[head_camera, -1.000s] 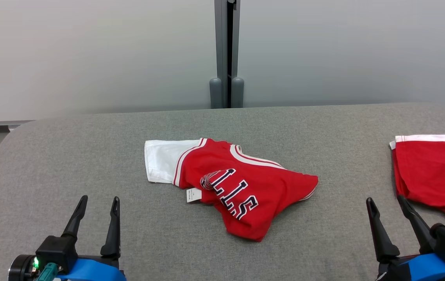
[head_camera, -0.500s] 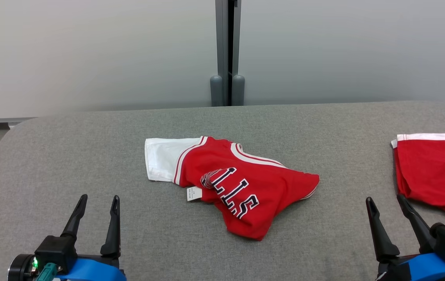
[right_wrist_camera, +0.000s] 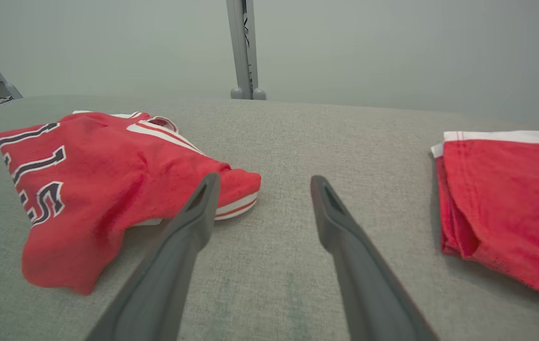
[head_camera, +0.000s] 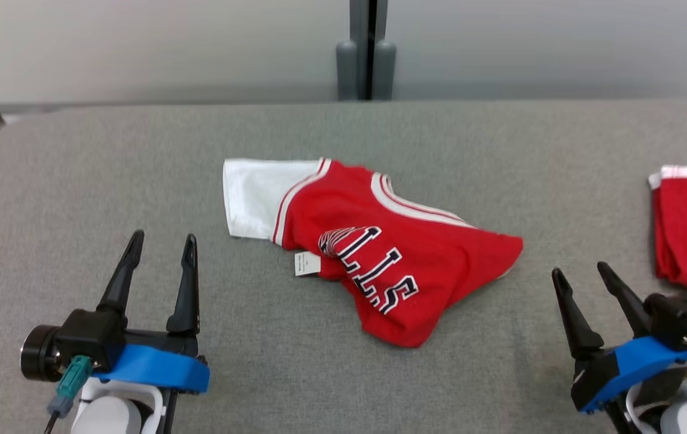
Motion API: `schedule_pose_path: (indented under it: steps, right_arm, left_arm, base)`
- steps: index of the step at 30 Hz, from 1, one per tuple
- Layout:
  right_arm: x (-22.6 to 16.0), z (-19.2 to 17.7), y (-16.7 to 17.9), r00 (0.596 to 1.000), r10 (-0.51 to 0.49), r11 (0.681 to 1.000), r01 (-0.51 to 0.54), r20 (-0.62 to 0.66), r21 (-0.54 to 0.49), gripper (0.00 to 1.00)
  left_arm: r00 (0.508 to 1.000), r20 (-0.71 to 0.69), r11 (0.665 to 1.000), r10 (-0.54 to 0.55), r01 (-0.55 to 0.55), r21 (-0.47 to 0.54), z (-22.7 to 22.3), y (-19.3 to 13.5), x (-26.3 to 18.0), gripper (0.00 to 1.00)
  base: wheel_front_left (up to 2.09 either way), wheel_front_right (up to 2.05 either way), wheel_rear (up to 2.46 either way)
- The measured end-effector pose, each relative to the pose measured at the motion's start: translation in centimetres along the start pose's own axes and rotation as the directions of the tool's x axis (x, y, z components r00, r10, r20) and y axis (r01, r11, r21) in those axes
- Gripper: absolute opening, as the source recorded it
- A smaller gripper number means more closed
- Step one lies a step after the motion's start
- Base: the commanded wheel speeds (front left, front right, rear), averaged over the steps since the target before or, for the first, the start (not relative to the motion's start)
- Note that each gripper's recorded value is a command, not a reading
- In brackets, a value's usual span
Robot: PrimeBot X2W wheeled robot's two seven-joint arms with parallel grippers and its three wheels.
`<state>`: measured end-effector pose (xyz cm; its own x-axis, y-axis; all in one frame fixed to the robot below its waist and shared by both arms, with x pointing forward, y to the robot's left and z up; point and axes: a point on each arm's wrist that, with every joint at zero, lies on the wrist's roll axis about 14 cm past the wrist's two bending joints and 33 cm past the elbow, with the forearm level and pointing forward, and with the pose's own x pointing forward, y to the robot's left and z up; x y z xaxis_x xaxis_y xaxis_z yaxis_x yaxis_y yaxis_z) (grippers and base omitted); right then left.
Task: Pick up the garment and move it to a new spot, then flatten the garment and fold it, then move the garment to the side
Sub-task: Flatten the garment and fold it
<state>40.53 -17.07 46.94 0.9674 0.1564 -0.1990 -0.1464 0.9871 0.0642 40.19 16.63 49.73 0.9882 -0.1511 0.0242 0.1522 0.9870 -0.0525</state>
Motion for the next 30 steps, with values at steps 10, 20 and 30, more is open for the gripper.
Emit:
schedule_pose_path:
  steps: [10,20,30]
  right_arm:
    - [7.5,-6.0,2.9,0.974,0.133,0.991,-0.135,-0.186,0.005,1.0]
    - [8.8,-8.5,5.4,0.937,0.229,0.973,-0.228,-0.263,0.034,0.0]
    - [7.8,1.2,9.7,0.927,0.374,0.925,-0.371,0.028,-0.08,0.0]
  left_arm:
    - [0.999,-0.042,1.0,0.031,-0.03,0.003,-2.4,1.4,2.3,1.0]
    - [0.998,-0.05,0.999,0.049,-0.049,0.013,-2.8,1.9,2.4,1.0]
    - [0.999,0.007,0.998,0.051,-0.051,0.024,-0.7,1.6,1.9,1.0]
  base:
    - [0.0,0.0,0.0]
    - [0.0,0.0,0.0]
    - [0.0,0.0,0.0]
